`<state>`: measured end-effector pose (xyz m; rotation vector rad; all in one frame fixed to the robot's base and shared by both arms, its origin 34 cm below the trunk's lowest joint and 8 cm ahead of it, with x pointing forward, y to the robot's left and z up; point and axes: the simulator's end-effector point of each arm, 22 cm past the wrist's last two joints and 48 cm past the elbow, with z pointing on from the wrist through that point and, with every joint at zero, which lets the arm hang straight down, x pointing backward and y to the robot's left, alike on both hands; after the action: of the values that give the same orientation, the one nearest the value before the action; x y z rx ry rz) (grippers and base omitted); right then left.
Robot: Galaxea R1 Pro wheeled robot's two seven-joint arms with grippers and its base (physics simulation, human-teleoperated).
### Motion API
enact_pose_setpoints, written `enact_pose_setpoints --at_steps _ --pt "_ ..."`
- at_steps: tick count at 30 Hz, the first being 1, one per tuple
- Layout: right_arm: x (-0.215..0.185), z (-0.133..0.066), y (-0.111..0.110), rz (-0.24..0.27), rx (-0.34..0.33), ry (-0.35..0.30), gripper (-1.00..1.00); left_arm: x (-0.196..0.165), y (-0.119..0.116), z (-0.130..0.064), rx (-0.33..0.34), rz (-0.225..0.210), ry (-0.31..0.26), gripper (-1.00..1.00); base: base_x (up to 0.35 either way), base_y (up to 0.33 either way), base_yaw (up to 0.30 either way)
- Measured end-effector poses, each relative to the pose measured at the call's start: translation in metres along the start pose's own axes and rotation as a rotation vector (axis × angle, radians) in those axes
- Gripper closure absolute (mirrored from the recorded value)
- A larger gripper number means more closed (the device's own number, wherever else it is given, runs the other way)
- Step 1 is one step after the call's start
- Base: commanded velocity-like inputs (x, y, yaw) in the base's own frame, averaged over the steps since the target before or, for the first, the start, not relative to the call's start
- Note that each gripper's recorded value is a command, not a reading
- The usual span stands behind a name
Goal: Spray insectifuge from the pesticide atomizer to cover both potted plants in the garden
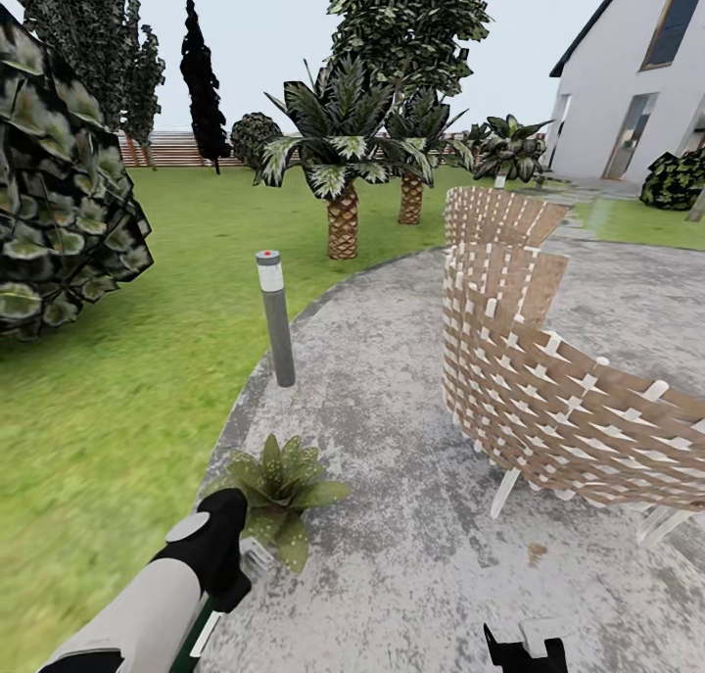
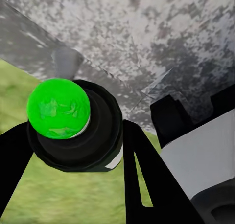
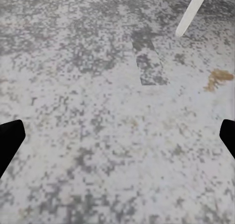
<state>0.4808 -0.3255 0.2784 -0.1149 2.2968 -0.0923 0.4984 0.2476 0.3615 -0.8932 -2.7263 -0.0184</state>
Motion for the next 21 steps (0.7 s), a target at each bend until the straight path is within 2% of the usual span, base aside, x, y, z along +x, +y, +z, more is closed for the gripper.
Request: enact_pose_setpoints --at_steps 2,6,10,14,21 --pt "0.000 0.000 0.000 0.000 0.000 0.000 -1.00 -0.001 0.004 -0.002 -0.008 -0.003 -0.005 1.00 0.010 0.003 0.001" --pt "0.000 0.000 0.000 0.000 0.000 0.000 -1.00 -0.016 0.023 -0.025 -0.065 -0.018 -0.069 1.00 0.126 0.104 0.000" --pt "0.000 0.000 0.000 -0.001 -0.001 0.000 -1.00 -0.022 0.021 -0.029 -0.067 -0.018 -0.084 1.00 0.017 0.014 0.000" --pt "0.000 0.000 0.000 0.000 0.000 0.000 -1.00 -0.033 0.032 -0.046 -0.102 -0.026 -0.131 1.00 0.000 0.000 0.000" --pt "0.000 0.000 0.000 0.000 0.000 0.000 -1.00 -0.007 0.059 -0.038 -0.122 -0.064 -0.096 1.00 0.000 0.000 0.000"
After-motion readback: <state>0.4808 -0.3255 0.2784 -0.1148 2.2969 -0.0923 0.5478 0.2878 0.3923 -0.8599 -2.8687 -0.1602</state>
